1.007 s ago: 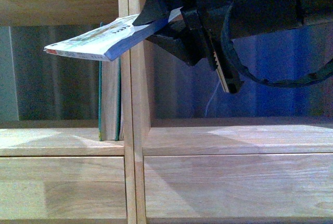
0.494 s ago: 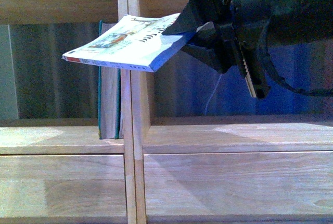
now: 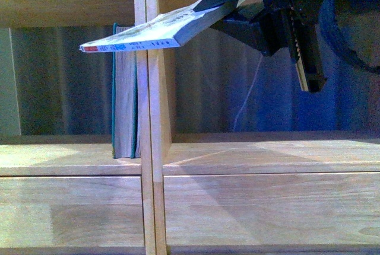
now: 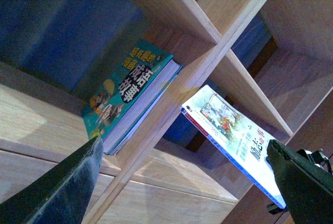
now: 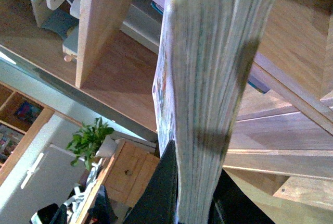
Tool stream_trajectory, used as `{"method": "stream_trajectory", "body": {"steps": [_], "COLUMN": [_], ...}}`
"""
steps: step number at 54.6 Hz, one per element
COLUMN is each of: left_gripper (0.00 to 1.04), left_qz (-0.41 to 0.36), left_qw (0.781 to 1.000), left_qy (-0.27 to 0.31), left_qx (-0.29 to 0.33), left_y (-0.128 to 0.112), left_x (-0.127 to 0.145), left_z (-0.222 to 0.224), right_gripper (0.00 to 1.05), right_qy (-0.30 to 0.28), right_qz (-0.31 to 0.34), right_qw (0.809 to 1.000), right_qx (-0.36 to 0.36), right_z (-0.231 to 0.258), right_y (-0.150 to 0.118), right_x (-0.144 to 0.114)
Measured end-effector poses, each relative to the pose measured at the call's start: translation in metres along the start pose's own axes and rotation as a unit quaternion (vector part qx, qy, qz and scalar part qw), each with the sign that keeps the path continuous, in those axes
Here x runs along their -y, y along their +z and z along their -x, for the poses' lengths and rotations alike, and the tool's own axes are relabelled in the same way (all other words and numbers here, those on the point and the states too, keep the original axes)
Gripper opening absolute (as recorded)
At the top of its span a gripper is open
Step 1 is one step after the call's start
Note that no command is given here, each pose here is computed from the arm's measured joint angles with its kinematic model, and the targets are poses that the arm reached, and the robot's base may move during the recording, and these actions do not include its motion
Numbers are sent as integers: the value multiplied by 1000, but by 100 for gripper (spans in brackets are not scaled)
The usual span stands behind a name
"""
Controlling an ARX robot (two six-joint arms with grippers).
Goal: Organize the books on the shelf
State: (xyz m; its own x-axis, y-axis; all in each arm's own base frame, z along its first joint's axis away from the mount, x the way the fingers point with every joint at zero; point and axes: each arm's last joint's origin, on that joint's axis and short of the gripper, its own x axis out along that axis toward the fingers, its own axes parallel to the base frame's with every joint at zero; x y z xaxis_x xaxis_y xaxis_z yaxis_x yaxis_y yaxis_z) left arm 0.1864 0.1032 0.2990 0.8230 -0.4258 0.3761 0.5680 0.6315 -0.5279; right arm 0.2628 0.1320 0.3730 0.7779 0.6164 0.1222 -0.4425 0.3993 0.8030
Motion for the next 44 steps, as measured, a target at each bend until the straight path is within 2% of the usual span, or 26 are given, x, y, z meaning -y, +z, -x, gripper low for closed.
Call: {"method": "stream_trajectory", "body": {"steps": [17, 32, 44], "left_gripper": [97, 97, 97], "left_qz": [13, 42, 75], "left_qw": [1000, 999, 996], "left_qy": [-6, -19, -39], "left_qx": [5, 20, 32], "left_y": [-2, -11, -19], "left_x": [1, 3, 5], "left_z": [-4, -16, -37], "right_gripper": [7, 7, 7], "right_qy": [27, 73, 65], "right_qz": [-21, -30, -32], "right_qw": [999, 996, 994], "right_qx": [-26, -51, -75], "right_z": [2, 26, 29], "right_y": [-11, -20, -32], "right_x": [-19, -45, -35]}}
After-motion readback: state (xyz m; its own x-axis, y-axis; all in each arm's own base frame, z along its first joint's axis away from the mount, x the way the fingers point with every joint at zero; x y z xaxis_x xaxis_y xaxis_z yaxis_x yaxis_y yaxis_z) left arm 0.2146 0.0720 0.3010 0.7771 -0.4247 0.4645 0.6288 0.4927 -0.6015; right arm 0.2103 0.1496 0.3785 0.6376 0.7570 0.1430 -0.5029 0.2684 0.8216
